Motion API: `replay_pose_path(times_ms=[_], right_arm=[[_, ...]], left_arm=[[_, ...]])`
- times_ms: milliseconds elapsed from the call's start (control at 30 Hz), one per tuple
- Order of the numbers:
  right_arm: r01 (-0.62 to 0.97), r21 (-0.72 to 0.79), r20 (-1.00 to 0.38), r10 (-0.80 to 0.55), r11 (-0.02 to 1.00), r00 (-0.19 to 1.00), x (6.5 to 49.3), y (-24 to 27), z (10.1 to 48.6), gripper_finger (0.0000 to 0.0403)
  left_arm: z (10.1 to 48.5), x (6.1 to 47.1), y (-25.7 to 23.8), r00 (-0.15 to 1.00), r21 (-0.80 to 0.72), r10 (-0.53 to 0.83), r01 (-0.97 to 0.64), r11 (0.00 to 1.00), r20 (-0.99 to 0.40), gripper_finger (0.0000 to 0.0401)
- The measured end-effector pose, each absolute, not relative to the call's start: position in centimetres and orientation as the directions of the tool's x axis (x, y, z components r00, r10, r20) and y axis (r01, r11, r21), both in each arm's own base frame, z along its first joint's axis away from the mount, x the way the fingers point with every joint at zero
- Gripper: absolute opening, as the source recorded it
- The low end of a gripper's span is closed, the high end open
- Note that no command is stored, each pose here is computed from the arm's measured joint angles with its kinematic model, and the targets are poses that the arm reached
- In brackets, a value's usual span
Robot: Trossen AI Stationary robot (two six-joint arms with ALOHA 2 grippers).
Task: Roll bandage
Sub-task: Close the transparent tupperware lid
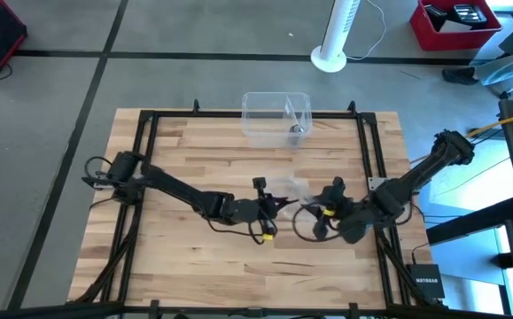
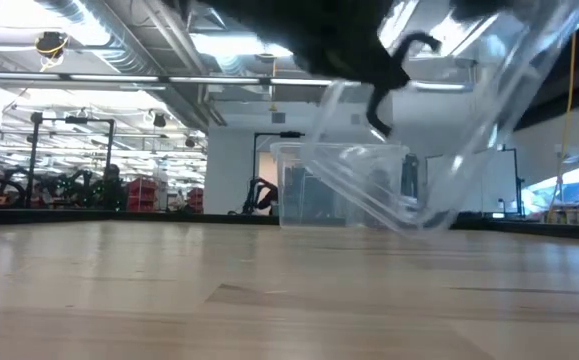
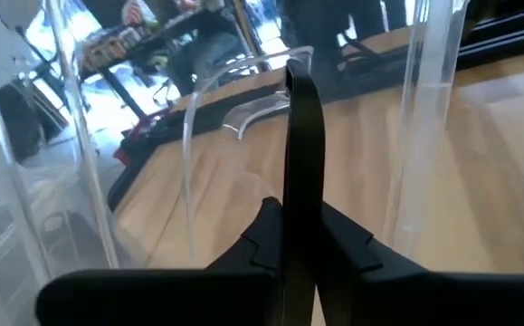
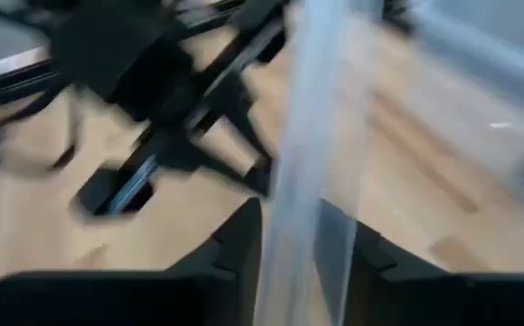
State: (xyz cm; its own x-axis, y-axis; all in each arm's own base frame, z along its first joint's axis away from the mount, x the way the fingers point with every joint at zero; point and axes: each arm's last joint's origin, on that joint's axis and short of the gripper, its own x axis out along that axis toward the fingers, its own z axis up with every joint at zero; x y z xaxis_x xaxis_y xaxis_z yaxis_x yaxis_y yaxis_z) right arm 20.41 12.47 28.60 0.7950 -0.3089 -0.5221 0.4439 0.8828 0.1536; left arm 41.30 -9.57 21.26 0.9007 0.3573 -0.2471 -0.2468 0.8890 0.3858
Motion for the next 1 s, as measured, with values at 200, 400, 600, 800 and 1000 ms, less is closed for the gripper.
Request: replay_pose_path(times_ms=[200, 400, 600, 800, 1000], right_arm=[[0.266, 0.226, -0.500, -0.123, 0.937, 0.857, 17.6, 12.4, 32.7, 0.0148], [0.218, 0.142, -0.493, -0.122, 0.965, 0.862, 15.0, 11.8, 33.0, 0.0182], [0.308, -0.040, -0.484, -0.288, 0.951, 0.826, 14.8, 11.3, 28.2, 0.0195], [0.420, -0.063, -0.426, -0.405, 0.905, 0.809, 15.4, 10.0, 22.6, 0.0195], [0.450, 0.040, -0.445, -0.387, 0.892, 0.808, 15.9, 8.6, 18.1, 0.0195]], left_arm=[[25.5, 38.7, -8.6, 0.878, 0.371, 0.371, -0.250, 0.894, -0.302, 0.0024], [31.3, 35.7, -4.4, 0.834, 0.313, 0.411, -0.305, 0.899, -0.369, 0.0029], [36.4, 35.0, 3.0, 0.787, 0.247, 0.373, -0.285, 0.926, -0.492, 0.0025], [38.9, 33.9, 10.7, 0.774, 0.232, 0.351, -0.266, 0.936, -0.526, 0.0027], [38.3, 34.8, 16.0, 0.705, 0.273, 0.342, -0.213, 0.938, -0.622, 0.0024]])
